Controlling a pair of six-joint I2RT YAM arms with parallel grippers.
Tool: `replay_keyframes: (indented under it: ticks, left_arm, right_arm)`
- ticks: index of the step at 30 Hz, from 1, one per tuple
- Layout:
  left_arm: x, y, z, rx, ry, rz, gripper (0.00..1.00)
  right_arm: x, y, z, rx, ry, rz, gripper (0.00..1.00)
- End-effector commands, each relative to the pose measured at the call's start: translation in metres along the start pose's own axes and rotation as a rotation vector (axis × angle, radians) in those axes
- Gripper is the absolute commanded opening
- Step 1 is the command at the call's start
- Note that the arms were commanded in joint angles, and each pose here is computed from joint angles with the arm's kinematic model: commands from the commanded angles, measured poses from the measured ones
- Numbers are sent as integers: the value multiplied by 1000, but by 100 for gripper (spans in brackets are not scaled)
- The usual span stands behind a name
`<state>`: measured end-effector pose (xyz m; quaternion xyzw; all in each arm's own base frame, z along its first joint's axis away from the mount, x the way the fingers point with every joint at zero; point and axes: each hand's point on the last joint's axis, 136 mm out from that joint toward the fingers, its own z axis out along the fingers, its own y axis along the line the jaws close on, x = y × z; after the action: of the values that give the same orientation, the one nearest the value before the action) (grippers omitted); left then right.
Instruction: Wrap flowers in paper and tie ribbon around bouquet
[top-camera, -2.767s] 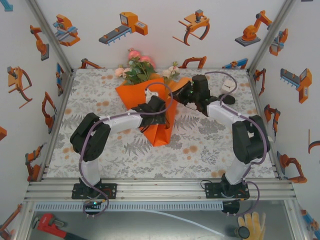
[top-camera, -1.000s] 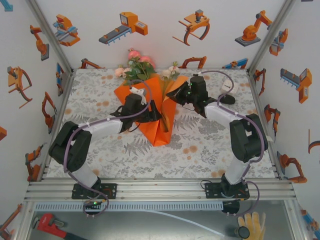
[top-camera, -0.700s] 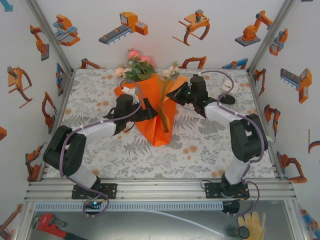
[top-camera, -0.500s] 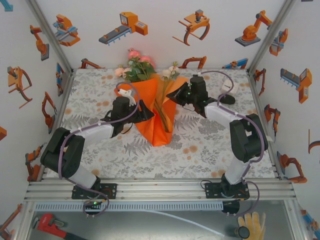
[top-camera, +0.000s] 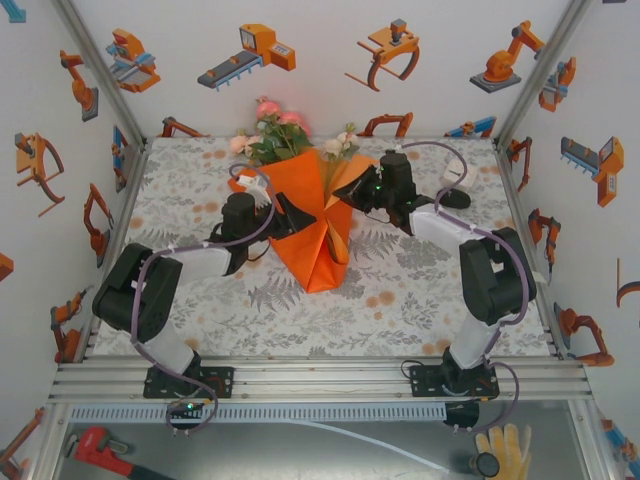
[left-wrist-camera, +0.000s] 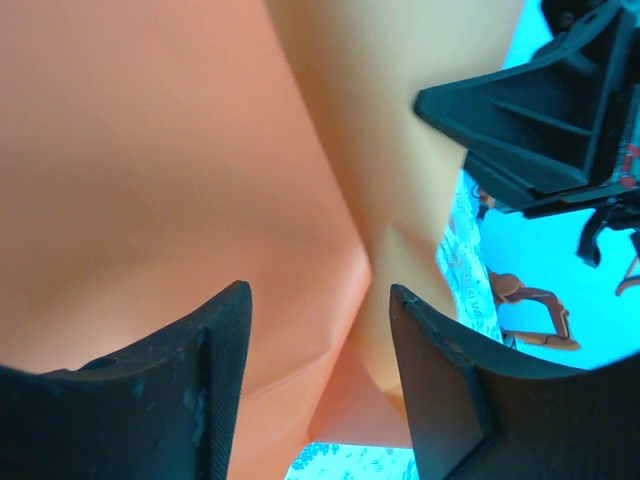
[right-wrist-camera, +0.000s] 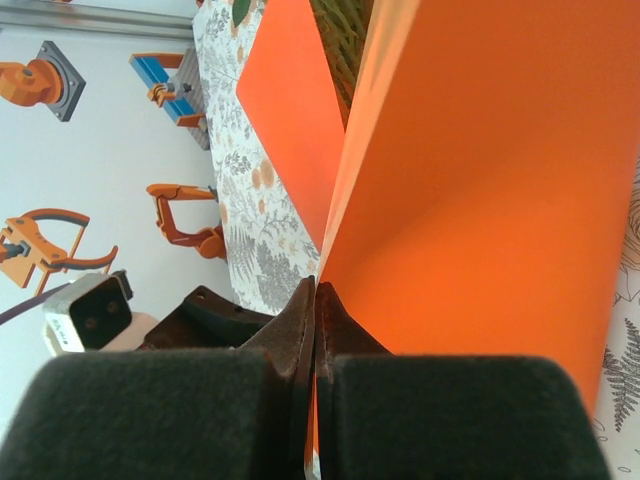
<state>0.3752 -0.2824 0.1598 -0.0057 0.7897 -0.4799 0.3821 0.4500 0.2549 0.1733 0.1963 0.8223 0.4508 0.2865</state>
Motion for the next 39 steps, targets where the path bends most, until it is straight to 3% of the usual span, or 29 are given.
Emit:
replay_keyframes:
  ticks: [1, 3, 6, 7, 11, 24, 32, 39]
  left_arm:
    - [-16, -22, -1, 62, -46, 23, 52]
    - [-21, -19, -10, 13, -69, 45, 45]
    - [-23, -8, -31, -173, -73, 125, 30]
    - [-20, -4, -38, -250, -51, 162, 26]
    - [11, -3, -41, -312, 110, 217, 20]
    - [61, -11, 31, -231, 267, 176, 19]
    - [80, 29, 38, -325, 297, 246, 22]
    - [92, 36, 47, -293, 300, 202, 23]
  right_arm:
    - [-6, 14, -11, -25, -20, -35, 0]
    - [-6, 13, -11, -23, -18, -34, 0]
    - [-5, 12, -10, -23, -15, -34, 0]
    - [-5, 12, -10, -25, -14, -34, 0]
    - [-5, 12, -10, -26, -16, -33, 0]
    - [-17, 9, -24, 23, -79, -68, 0]
    - [-27, 23, -27, 10, -94, -106, 0]
    - [-17, 33, -2, -19, -48, -93, 0]
